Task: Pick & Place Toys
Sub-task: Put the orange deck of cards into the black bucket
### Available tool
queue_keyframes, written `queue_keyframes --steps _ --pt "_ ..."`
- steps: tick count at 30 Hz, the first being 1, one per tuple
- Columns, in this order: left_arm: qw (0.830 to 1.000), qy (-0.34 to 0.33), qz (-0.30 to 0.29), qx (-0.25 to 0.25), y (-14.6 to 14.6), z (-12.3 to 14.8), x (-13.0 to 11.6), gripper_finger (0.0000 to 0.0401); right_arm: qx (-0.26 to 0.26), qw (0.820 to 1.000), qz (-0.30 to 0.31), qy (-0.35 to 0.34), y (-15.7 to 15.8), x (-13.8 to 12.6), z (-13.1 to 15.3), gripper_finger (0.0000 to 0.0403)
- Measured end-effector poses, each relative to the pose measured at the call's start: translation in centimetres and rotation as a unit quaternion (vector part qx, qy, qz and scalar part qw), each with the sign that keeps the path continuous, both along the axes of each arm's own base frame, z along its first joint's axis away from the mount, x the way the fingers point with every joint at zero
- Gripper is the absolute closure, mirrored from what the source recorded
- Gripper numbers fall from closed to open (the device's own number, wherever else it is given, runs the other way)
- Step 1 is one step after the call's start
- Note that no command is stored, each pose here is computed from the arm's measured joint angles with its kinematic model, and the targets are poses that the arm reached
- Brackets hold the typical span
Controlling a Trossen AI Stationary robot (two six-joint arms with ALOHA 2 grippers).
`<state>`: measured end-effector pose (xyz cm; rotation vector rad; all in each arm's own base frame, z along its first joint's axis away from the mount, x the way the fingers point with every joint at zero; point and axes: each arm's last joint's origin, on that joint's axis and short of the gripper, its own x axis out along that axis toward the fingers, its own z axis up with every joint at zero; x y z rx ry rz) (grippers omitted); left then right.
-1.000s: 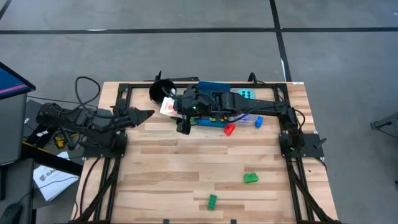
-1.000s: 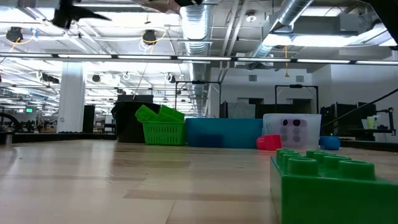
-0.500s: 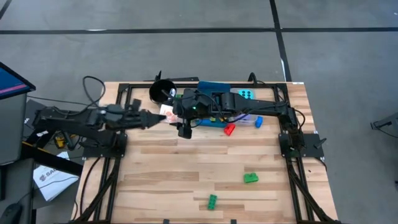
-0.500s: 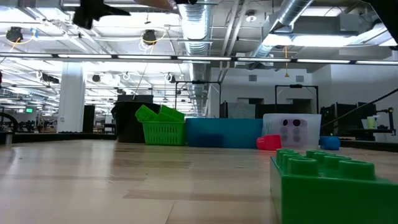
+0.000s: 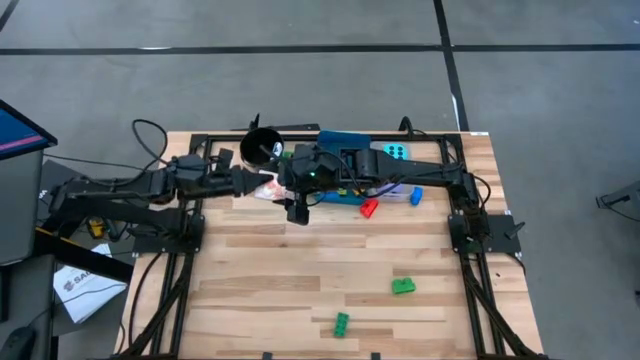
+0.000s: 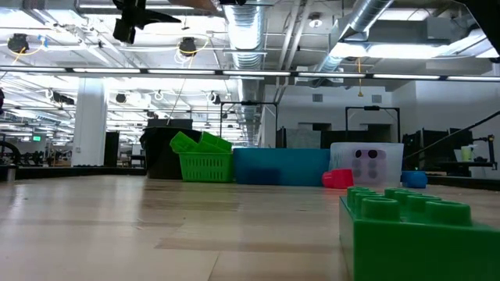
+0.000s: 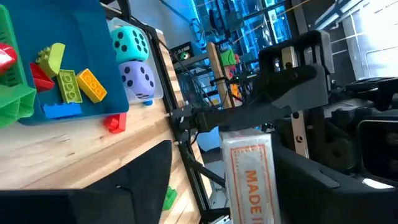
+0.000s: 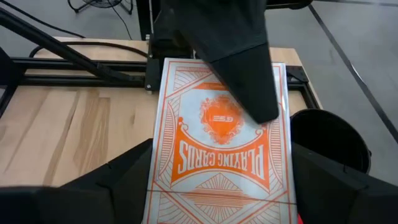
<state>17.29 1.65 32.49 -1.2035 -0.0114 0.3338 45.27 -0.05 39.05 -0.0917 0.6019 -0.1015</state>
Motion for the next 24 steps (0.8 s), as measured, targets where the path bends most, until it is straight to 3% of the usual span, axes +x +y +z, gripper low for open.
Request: queue_keyframes --steps 7,14,20,24 --pt "0.999 0.001 -0.034 0.003 -0.09 0.01 0.13 0.0234 0.001 1.000 -0.001 0.002 -0.20 -0.01 -0.05 0.0102" --pt "0.999 -0.004 -0.039 0.016 -0.10 0.16 0.19 0.0335 -0.006 1.000 -0.003 0.004 -0.37 0.05 -0.15 0.0102" --pt "0.998 -0.005 -0.048 0.039 -0.12 0.27 0.23 0.0338 -0.012 1.000 -0.004 0.004 -0.42 0.04 -0.12 0.0100" --pt "0.995 0.005 -0.068 0.067 -0.22 0.20 0.20 0.0338 0.010 1.000 -0.012 0.000 -0.41 0.05 -0.10 0.0038"
